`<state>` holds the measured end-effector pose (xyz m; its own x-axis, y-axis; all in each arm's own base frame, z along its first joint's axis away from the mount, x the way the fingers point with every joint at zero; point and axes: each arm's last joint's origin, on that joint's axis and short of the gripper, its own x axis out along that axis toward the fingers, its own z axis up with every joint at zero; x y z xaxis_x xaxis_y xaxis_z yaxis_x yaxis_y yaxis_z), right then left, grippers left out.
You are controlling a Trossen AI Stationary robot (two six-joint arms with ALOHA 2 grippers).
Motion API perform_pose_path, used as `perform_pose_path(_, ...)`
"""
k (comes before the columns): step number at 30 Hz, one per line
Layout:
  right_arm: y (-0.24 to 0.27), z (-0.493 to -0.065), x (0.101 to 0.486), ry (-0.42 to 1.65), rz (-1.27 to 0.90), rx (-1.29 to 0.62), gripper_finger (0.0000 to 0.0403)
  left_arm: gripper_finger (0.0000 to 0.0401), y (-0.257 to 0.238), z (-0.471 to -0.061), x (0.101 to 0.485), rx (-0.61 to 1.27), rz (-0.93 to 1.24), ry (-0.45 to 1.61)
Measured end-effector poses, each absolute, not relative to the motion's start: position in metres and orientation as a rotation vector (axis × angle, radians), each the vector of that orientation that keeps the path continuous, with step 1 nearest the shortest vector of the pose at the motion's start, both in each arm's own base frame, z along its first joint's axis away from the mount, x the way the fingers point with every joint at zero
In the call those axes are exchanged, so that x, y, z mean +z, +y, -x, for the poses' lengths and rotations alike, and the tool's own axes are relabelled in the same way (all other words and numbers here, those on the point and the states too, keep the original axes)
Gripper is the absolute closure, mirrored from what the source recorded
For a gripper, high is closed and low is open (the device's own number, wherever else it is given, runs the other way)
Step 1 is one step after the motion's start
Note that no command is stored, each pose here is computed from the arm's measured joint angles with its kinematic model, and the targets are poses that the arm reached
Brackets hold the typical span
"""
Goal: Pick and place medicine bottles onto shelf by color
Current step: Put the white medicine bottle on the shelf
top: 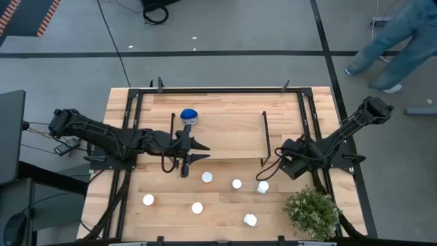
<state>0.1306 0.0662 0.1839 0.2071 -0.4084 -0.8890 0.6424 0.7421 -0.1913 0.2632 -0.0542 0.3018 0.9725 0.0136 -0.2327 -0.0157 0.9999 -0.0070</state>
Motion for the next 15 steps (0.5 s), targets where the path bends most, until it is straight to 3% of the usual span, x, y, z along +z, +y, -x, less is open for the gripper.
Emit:
perform_pose_path(10,0.067,-0.131,0.187,1.155,-0.260,-0.739,0.0187,0.0290,-0.054,-0.263,0.302,0.014,0.012,0.235)
perform_pose_path(15,0.071,-0.136,0.213,1.176,-0.280,-0.726,0.0194,0.0293,-0.054,-0.263,0.301,0.015,0.009,0.249)
